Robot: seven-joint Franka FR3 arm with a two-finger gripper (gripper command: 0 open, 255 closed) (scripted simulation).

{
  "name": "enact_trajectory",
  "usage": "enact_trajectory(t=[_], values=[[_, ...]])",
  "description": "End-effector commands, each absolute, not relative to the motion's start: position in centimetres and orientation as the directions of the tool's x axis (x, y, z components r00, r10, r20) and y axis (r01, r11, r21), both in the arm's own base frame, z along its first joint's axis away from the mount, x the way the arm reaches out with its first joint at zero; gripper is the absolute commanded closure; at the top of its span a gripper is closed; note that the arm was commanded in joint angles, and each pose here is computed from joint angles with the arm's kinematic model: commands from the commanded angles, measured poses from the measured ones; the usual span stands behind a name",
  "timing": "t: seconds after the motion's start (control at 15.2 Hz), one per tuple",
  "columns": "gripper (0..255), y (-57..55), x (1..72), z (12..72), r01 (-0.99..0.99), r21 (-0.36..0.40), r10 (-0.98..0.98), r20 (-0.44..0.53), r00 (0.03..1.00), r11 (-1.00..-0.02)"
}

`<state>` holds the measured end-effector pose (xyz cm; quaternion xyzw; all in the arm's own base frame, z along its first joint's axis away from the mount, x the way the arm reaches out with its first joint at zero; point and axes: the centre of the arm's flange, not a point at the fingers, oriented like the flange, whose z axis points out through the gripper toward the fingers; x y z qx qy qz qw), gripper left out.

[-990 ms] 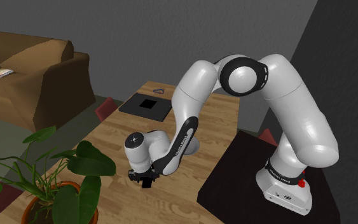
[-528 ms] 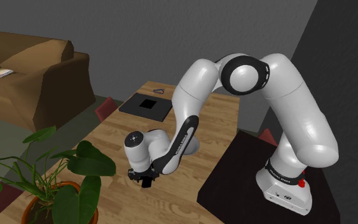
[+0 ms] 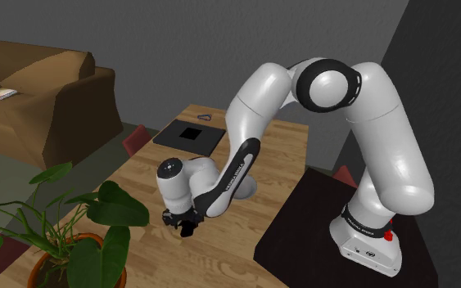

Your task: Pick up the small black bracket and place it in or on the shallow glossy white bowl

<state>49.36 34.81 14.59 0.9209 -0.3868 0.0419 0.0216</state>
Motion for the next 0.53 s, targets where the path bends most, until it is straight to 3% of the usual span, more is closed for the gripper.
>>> enact_trajectory(t=[0.0,0.46], values=[[255,34.8,49.2,15.7,-0.714,0.008,-0.711,0.094,0.697,-0.7],[255,34.8,49.2,19.4,-0.714,0.008,-0.711,0.094,0.697,-0.7]])
